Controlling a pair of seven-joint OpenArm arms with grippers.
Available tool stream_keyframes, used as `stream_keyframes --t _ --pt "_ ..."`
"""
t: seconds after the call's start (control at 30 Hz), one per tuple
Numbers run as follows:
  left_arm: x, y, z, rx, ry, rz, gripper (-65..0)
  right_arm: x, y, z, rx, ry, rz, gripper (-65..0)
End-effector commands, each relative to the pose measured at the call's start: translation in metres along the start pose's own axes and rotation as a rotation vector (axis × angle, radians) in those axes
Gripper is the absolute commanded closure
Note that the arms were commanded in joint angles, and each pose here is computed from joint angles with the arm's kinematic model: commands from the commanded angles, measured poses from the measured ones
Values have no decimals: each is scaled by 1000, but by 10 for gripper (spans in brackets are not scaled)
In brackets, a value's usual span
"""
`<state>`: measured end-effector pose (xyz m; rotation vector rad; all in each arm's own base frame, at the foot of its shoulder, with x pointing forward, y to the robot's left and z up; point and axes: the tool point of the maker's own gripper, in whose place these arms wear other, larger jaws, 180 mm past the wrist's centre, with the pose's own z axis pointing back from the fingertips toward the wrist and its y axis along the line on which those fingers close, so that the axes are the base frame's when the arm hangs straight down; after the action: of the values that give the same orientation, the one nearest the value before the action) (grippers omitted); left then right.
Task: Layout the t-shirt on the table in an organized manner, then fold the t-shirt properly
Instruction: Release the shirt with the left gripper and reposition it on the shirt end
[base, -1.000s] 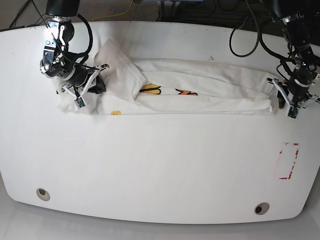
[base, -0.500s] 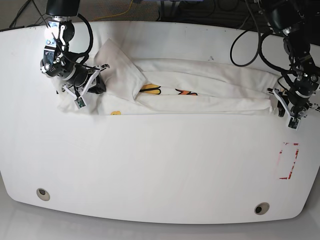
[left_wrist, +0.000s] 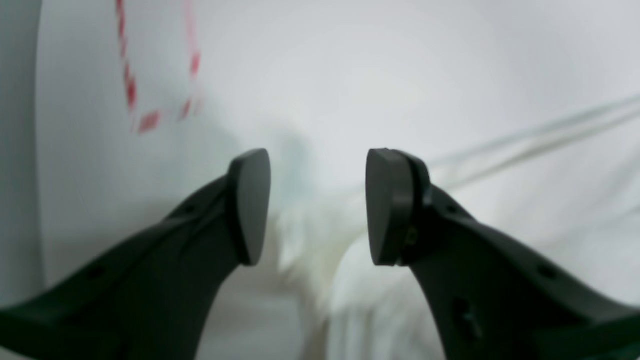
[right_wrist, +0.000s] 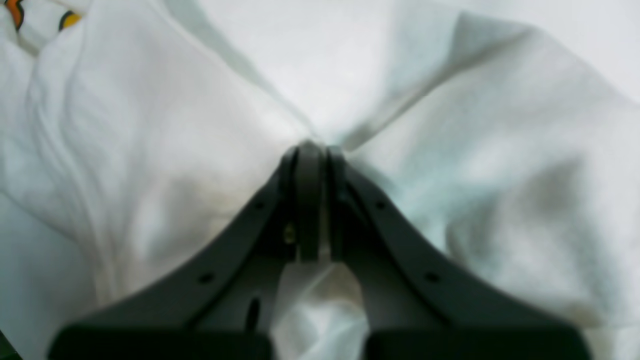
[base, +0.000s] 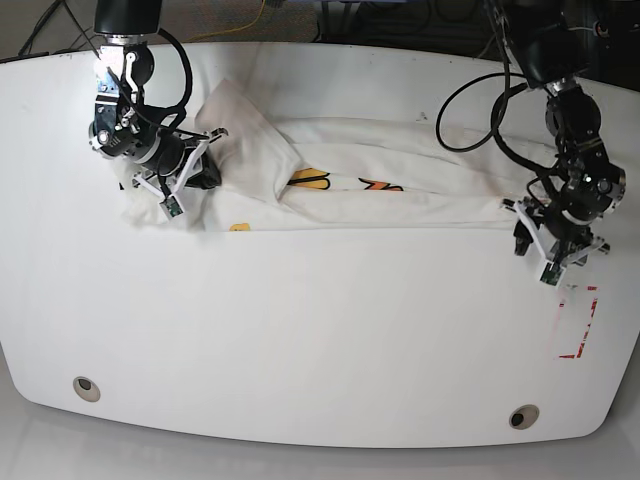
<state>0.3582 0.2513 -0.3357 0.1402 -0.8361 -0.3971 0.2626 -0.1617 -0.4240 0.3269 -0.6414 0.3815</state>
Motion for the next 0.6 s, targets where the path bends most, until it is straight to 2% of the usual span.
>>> stream_keyframes --t 0.0,0.3,0.57 --pt "5 3 -6 -7 -1 -1 -289 -13 -3 1 -14 63 15 -31" --pt "-9 -2 -19 -25 48 34 -289 -14 -5 2 -20 64 9 -31" --pt "-45 -1 -8 -25 120 8 -289 -11 -7 2 -24 60 11 -31"
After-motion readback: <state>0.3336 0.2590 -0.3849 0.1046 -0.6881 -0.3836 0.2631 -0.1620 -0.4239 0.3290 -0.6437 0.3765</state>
